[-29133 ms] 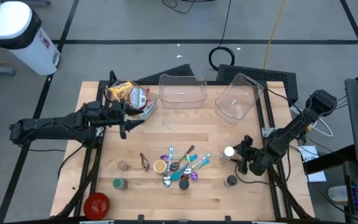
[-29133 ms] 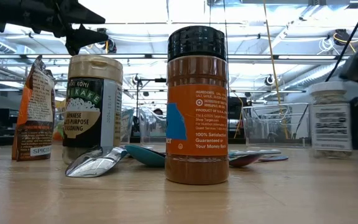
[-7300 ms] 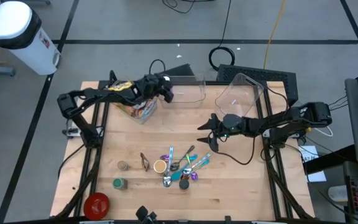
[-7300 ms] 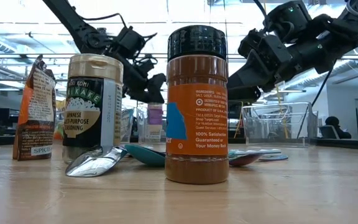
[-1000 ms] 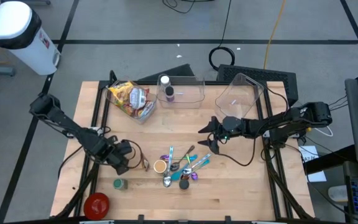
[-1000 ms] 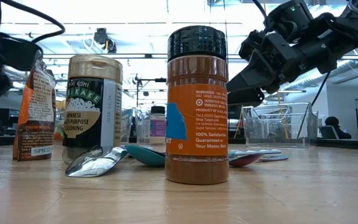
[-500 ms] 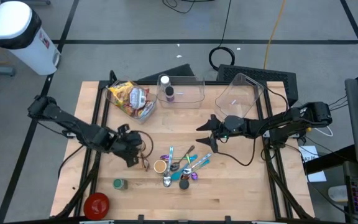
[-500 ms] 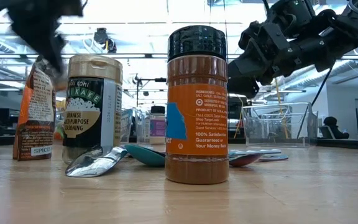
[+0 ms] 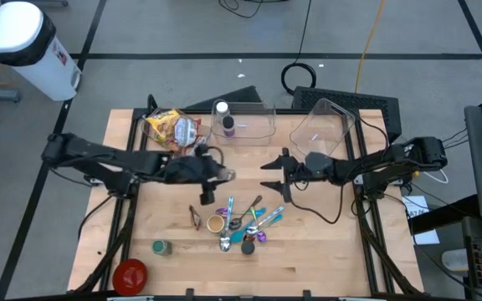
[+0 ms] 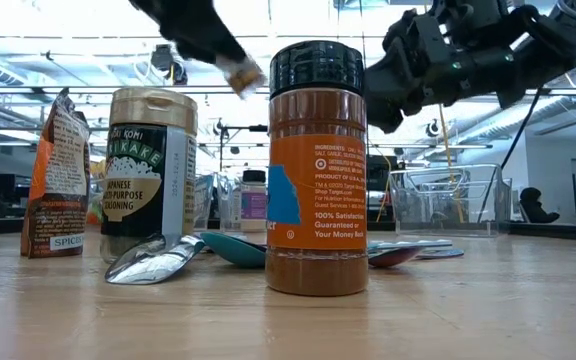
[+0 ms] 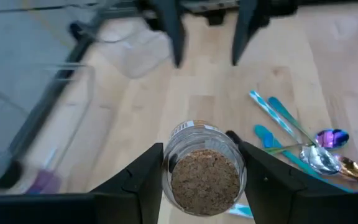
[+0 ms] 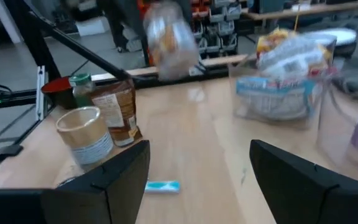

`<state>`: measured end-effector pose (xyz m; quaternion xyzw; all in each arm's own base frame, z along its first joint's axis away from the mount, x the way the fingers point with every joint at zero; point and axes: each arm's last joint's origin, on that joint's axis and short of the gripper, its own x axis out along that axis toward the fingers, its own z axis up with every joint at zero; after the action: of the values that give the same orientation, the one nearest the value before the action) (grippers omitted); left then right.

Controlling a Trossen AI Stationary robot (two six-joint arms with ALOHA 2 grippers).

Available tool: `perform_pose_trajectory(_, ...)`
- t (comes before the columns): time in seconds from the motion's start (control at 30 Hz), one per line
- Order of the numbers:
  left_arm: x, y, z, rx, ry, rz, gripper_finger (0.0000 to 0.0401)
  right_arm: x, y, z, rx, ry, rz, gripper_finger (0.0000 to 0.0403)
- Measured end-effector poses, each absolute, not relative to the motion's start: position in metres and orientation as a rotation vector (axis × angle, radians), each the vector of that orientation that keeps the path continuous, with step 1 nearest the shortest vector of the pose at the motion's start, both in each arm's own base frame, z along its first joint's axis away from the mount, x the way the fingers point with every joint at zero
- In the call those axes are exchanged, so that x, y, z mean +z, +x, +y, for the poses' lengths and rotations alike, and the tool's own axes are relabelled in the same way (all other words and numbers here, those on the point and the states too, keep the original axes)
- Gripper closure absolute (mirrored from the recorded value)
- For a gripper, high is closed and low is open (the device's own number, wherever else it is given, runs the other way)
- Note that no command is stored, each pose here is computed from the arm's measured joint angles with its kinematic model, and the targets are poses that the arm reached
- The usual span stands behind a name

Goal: Pick & Place Food Item
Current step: Put the brown seasoning bottle into the middle transparent bin

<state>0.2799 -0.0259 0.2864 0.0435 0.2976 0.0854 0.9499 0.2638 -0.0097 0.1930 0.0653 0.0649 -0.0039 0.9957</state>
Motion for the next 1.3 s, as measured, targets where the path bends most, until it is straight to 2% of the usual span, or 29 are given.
perform_pose_trajectory(0.3, 0.248, 0.322, 0.002, 0.022, 0.090, 0.693, 0.0220, 0.214, 0.282, -0.013, -0.065, -0.064, 0.209, 0.0127)
perform_pose_trajectory(0.6, 0.276, 0.336, 0.022, 0.003, 0.127, 0.670, 0.0220, 0.217, 0.285, -0.032, -0.074, -0.084, 0.199, 0.0073)
perform_pose_trajectory(0.93, 0.278, 0.339, 0.032, 0.039, 0.105, 0.633, 0.0220, 0.202, 0.308, -0.035, 0.047, -0.054, 0.292, 0.0089)
perform_pose_trajectory(1.3, 0.278, 0.339, 0.032, 0.039, 0.095, 0.632, 0.0220, 0.203, 0.321, -0.036, 0.015, -0.062, 0.231, 0.0090)
